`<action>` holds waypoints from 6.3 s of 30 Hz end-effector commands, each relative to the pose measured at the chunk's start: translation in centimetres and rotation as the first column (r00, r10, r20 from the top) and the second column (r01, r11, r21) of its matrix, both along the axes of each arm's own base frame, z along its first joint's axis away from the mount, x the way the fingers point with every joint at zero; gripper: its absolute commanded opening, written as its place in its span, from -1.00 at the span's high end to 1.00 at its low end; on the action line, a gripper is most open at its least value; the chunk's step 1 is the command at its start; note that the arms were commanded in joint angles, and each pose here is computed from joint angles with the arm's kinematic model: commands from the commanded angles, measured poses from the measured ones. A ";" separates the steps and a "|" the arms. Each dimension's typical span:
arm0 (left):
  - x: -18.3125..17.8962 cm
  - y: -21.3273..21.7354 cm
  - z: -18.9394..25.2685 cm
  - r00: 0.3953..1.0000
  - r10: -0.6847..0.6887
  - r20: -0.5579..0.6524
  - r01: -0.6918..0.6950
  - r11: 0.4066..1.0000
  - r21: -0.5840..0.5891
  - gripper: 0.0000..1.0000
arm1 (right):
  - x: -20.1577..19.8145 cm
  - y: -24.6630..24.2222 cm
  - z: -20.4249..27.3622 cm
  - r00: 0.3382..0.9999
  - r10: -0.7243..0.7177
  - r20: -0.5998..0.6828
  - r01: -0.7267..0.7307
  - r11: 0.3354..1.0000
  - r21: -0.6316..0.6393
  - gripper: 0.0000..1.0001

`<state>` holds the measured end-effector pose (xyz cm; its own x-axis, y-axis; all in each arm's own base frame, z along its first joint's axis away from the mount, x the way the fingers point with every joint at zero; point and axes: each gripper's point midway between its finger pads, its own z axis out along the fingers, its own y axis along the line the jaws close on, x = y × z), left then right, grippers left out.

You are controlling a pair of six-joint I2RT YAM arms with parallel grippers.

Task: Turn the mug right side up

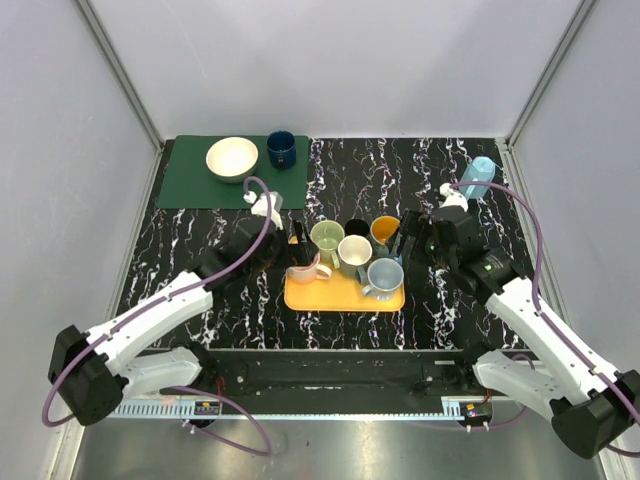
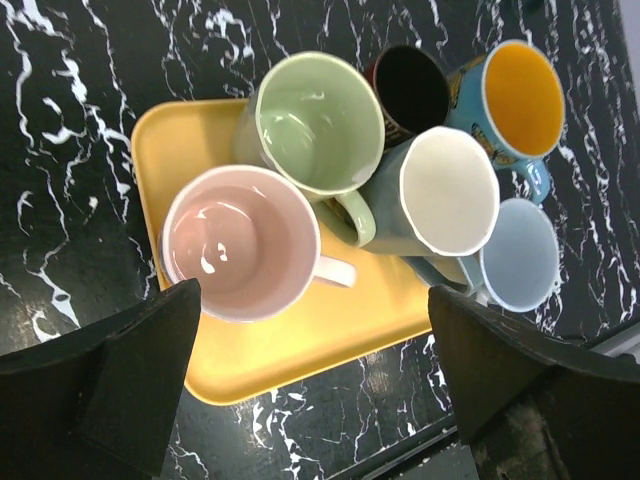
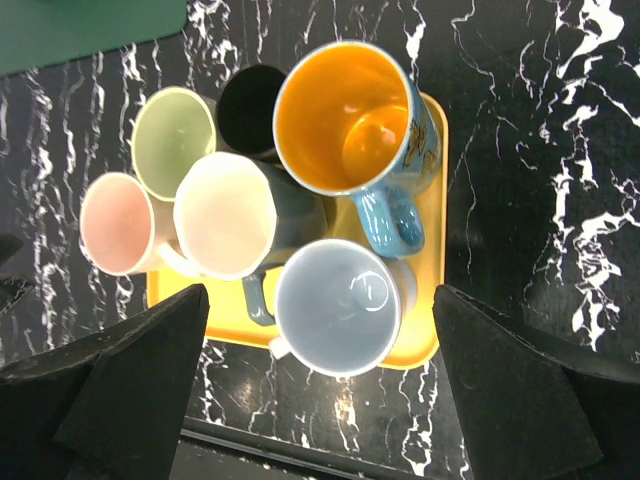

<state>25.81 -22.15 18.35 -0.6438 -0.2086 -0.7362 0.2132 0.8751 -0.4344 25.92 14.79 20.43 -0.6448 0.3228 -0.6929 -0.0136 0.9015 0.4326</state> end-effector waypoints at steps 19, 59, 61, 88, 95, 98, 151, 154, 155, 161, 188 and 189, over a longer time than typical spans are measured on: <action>-2.4 -0.4 -4.2 0.911 0.348 -0.222 -0.370 0.927 -0.065 -0.98 | -1.8 4.3 1.4 0.975 0.217 0.046 -0.207 0.965 -0.159 -0.93; -6.6 -17.2 -7.3 0.834 -0.541 -0.110 0.549 0.796 0.253 -0.23 | -3.6 -0.3 6.9 0.986 0.014 0.166 0.004 0.994 -0.109 -0.99; -6.5 -17.4 -7.2 0.830 -0.548 -0.105 0.556 0.796 0.241 -0.17 | -3.6 -0.4 6.9 0.986 0.014 0.166 0.004 0.994 -0.109 -1.00; -8.0 -19.9 -6.9 0.797 -0.591 -0.124 0.604 0.772 0.198 0.15 | -3.7 -1.1 6.9 0.986 -0.005 0.169 0.027 0.992 -0.127 -0.99; -6.8 -20.2 -7.1 0.810 -0.572 -0.129 0.586 0.778 0.229 0.14 | -3.8 -1.3 6.6 0.986 -0.009 0.167 0.031 0.991 -0.132 -1.00; -6.6 -20.3 -7.4 0.812 -0.566 -0.141 0.583 0.777 0.237 0.19 | -3.8 -1.3 6.5 0.986 -0.009 0.165 0.031 0.991 -0.132 -0.99; -7.5 -6.3 25.4 0.824 -0.222 0.522 0.555 0.505 -0.661 1.00 | -10.7 3.6 20.4 0.887 0.159 0.433 -0.363 0.819 0.444 -1.00; -9.0 -5.0 27.0 0.795 -0.223 0.564 0.603 0.390 -0.696 1.00 | -11.4 6.5 20.9 0.850 0.246 0.465 -0.482 0.719 0.501 -0.99; -9.2 -4.9 27.1 0.792 -0.225 0.568 0.608 0.366 -0.704 1.00 | -11.8 7.4 22.2 0.815 0.268 0.513 -0.542 0.664 0.515 -0.98; -10.4 -4.8 25.8 0.787 -0.262 0.558 0.611 0.214 -0.762 1.00 | -10.2 12.0 22.0 0.774 0.356 0.523 -0.623 0.573 0.532 -0.93; -10.1 -5.2 23.9 0.816 -0.295 0.498 0.565 0.220 -0.795 1.00 | -5.7 15.4 22.1 0.761 0.304 0.573 -0.625 0.581 0.521 0.06; -10.0 -5.4 23.8 0.817 -0.297 0.495 0.565 0.231 -0.792 1.00 | -5.6 15.6 21.9 0.761 0.311 0.569 -0.625 0.585 0.517 0.11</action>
<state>17.67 -28.13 39.59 -0.7558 -0.5407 -0.3694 0.5448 -0.2062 -0.8128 20.23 30.08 39.97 -0.6100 0.4771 -0.6327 -0.6020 0.2401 0.7615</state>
